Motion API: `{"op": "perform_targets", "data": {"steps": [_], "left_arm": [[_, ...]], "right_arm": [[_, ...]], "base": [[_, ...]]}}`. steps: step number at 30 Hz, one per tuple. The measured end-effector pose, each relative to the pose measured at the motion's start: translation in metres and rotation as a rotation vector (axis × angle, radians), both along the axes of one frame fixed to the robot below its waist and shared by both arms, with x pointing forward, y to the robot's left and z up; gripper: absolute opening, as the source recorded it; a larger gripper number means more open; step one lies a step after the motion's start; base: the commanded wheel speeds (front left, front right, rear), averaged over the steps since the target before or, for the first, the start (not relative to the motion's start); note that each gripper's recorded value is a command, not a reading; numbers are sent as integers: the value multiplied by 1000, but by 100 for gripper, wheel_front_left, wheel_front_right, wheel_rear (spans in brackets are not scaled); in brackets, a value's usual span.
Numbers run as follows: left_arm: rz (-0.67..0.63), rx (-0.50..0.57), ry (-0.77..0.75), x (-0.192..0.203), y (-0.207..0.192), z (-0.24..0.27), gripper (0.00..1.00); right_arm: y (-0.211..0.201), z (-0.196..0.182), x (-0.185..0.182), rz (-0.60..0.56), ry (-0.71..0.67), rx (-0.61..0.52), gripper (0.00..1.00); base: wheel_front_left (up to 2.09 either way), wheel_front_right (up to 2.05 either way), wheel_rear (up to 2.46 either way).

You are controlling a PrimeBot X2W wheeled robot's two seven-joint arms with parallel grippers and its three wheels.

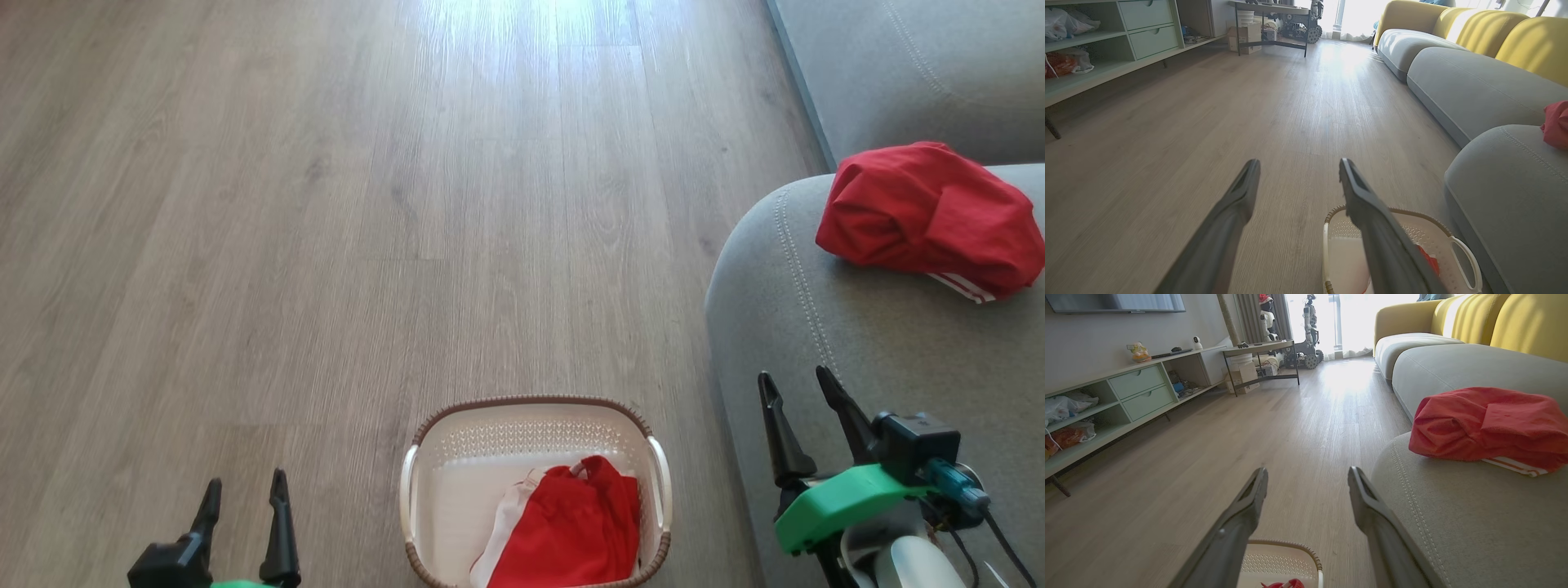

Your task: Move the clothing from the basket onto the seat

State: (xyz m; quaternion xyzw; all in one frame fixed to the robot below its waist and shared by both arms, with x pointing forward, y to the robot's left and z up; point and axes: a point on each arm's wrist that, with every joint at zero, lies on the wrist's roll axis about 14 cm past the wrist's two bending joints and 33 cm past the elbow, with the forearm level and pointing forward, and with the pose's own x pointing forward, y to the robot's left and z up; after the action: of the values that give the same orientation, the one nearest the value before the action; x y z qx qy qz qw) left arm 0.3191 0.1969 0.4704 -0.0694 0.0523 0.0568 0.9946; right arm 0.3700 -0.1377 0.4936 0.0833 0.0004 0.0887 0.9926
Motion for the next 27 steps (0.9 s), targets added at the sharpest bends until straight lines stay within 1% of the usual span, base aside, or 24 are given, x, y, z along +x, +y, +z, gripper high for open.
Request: {"op": "perform_targets", "data": {"steps": [27], "left_arm": [[-6, 7, 17, -4, 2, -7, 100]], "right_arm": [[-2, -2, -1, -9, 8, 16, 100]], "base": [[0, 0, 0]]}}
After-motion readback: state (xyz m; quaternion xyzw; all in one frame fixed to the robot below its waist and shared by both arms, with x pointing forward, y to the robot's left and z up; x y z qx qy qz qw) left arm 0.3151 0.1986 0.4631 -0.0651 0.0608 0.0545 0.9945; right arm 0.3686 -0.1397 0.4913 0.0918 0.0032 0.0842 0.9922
